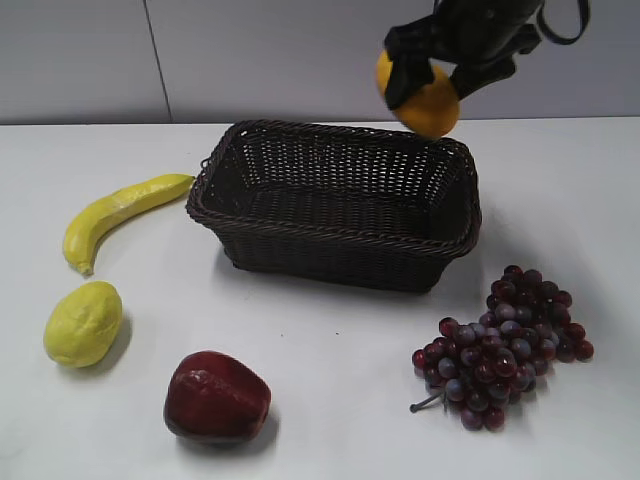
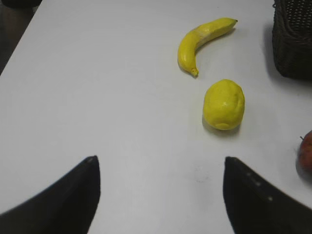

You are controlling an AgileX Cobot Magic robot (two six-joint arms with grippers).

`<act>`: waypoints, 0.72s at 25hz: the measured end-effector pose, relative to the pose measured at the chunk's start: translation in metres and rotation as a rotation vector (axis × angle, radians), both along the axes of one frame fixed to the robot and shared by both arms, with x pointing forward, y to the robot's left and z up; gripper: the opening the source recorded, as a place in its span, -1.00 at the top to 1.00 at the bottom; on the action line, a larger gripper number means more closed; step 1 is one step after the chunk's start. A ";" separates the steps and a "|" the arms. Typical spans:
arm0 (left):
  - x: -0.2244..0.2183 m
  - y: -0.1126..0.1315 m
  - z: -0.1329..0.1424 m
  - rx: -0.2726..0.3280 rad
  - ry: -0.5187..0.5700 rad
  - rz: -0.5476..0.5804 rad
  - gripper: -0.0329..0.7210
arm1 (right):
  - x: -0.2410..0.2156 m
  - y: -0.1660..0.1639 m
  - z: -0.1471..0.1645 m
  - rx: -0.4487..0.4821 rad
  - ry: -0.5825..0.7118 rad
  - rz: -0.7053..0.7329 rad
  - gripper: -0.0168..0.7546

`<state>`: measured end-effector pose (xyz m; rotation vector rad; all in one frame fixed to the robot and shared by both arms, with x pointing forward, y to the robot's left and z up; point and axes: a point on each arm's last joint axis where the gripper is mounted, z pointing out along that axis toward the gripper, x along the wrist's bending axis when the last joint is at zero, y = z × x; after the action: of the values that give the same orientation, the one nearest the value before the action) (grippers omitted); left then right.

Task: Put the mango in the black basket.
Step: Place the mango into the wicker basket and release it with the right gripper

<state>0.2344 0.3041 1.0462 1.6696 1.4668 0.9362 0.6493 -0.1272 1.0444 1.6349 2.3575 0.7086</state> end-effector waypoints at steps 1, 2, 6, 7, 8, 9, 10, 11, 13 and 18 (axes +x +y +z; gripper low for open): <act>0.000 0.000 0.000 0.000 0.000 0.000 -0.65 | -0.002 0.009 -0.007 -0.006 0.016 0.021 -0.57; 0.000 0.000 0.000 0.000 0.000 0.000 -0.65 | -0.002 0.016 -0.015 -0.013 0.031 0.034 -0.57; 0.000 0.000 0.000 0.000 0.000 0.000 -0.65 | 0.004 0.027 -0.057 -0.048 0.121 0.048 -0.57; 0.000 0.000 0.000 0.000 0.000 0.000 -0.65 | 0.005 0.028 -0.068 -0.057 0.144 0.046 -0.57; 0.000 0.000 0.000 0.000 0.000 0.000 -0.65 | 0.007 0.028 -0.078 -0.068 0.166 0.045 -0.57; 0.000 0.000 0.000 0.000 0.000 0.000 -0.65 | 0.008 0.029 -0.086 -0.075 0.182 0.043 -0.57; 0.000 0.000 0.000 0.000 0.000 0.000 -0.65 | 0.009 0.029 -0.094 -0.082 0.199 0.040 -0.57; 0.000 0.000 0.000 0.000 0.000 0.000 -0.65 | 0.009 0.029 -0.102 -0.087 0.214 0.037 -0.57; 0.000 0.000 0.000 0.000 0.000 0.000 -0.65 | 0.010 0.030 -0.113 -0.096 0.239 0.035 -0.57; 0.000 0.000 0.000 0.000 0.000 0.000 -0.65 | 0.012 0.030 -0.116 -0.109 0.246 0.039 -0.74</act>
<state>0.2344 0.3041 1.0462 1.6696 1.4668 0.9362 0.6610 -0.0975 0.9280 1.7202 2.5502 0.3957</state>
